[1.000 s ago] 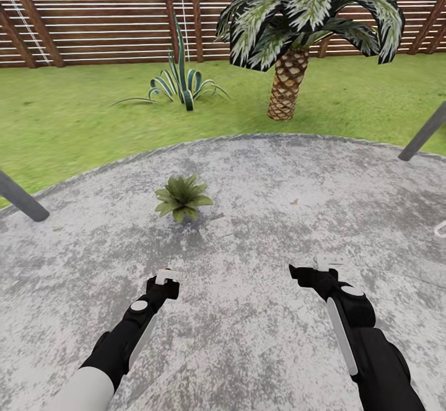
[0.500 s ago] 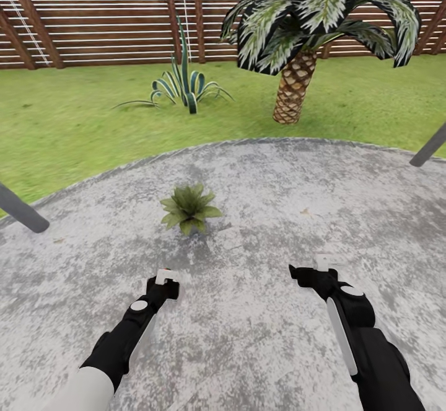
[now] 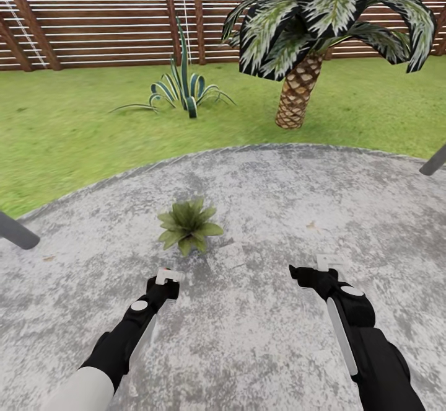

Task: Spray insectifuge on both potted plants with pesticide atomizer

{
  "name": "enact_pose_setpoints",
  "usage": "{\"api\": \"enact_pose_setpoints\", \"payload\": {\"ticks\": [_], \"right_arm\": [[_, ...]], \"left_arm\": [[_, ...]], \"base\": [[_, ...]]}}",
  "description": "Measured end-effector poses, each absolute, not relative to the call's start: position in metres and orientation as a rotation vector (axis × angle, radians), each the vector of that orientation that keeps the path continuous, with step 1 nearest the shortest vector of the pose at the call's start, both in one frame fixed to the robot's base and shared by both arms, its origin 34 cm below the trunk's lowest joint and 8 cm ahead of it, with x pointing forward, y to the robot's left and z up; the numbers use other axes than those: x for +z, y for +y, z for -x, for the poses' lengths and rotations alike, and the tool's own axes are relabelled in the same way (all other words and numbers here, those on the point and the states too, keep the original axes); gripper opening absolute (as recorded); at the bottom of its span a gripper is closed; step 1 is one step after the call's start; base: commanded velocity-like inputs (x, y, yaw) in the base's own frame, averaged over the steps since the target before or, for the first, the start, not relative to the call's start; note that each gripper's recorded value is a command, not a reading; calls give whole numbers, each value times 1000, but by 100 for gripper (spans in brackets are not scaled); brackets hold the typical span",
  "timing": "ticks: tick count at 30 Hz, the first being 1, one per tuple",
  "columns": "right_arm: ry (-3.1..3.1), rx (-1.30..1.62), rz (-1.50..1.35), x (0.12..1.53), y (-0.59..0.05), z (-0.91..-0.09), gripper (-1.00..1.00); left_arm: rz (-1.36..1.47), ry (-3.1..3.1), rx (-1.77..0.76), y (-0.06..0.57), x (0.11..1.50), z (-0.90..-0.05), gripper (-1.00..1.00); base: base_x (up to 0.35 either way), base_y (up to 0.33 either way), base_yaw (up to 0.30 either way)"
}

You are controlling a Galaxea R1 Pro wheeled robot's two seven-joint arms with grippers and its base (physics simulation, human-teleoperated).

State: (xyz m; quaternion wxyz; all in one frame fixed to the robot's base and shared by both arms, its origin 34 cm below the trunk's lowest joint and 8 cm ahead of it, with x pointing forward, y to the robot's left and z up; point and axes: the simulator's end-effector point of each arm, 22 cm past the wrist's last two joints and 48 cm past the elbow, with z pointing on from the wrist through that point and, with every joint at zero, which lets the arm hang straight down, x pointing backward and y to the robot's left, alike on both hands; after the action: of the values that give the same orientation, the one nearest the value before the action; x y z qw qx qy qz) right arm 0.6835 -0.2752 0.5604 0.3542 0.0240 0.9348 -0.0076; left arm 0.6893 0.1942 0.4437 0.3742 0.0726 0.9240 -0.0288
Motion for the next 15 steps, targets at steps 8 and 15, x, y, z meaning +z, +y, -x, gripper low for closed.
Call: {"api": "enact_pose_setpoints", "payload": {"ticks": [8,15], "right_arm": [[2418,-17,-65,560,-275,-684,100],[2424,-20,-64,559,-276,-683,100]], "left_arm": [[-192,2365,-72,194,444,-690,-100],[-181,2337,-81,192,454,-698,-100]], "base": [[45,0,0],[0,0,0]]}}
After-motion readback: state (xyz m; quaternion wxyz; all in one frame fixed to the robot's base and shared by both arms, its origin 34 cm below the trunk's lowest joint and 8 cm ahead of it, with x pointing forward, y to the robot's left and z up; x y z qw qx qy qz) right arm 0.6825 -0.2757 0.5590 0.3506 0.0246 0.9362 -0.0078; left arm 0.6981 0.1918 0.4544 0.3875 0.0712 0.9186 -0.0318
